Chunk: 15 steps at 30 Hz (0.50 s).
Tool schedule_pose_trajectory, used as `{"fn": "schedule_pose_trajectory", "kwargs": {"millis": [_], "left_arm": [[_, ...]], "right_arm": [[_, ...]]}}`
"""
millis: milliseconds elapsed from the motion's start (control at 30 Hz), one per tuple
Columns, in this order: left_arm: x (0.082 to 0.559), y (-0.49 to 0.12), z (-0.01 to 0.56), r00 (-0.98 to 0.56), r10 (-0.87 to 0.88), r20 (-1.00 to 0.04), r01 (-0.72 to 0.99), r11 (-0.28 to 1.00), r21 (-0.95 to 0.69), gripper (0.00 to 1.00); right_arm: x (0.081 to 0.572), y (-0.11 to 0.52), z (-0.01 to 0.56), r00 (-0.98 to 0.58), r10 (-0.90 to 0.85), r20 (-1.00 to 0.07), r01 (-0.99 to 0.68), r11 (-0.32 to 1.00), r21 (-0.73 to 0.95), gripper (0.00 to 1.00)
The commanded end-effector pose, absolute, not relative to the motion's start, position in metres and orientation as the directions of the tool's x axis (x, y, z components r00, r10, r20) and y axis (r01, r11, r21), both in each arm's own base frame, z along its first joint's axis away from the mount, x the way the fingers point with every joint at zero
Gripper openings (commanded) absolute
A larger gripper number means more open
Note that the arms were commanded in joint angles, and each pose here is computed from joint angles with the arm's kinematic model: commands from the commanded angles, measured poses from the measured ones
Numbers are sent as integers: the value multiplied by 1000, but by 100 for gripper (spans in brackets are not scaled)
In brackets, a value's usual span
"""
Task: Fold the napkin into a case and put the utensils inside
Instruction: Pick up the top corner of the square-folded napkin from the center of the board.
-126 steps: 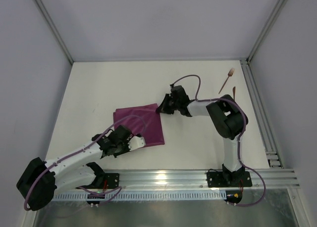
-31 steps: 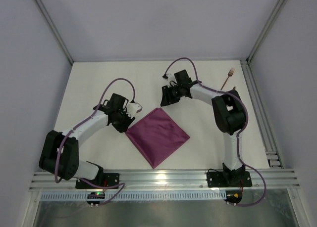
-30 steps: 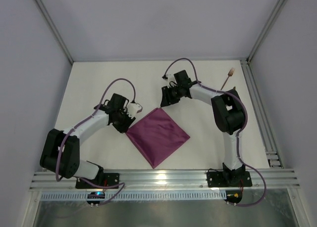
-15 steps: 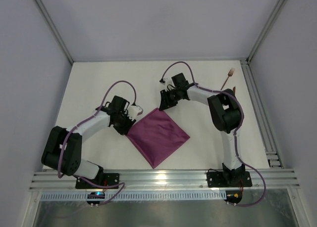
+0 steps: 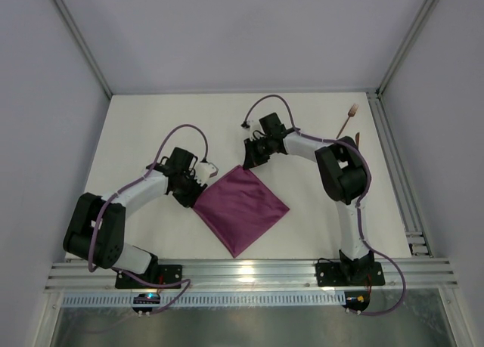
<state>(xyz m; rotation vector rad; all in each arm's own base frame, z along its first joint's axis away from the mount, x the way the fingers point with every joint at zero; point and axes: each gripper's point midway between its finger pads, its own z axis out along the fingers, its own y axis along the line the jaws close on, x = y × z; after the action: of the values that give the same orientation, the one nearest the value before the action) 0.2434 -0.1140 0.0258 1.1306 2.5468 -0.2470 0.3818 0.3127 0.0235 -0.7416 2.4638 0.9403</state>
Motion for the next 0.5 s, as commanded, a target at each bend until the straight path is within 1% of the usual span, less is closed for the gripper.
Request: {"fn": "schedule_pose_trajectory", "kwargs": {"millis": [0, 167, 467], "left_arm": [[248, -117, 29, -601, 688, -407, 757, 654, -12, 30], [247, -118, 31, -596, 690, -411, 762, 648, -18, 30], [245, -117, 31, -595, 692, -407, 763, 646, -17, 31]], "right_arm": [[387, 320, 51, -718, -338, -609, -654, 628, 422, 8], [383, 323, 68, -667, -340, -663, -682, 636, 359, 7], [374, 319, 86, -618, -357, -700, -706, 643, 296, 6]]}}
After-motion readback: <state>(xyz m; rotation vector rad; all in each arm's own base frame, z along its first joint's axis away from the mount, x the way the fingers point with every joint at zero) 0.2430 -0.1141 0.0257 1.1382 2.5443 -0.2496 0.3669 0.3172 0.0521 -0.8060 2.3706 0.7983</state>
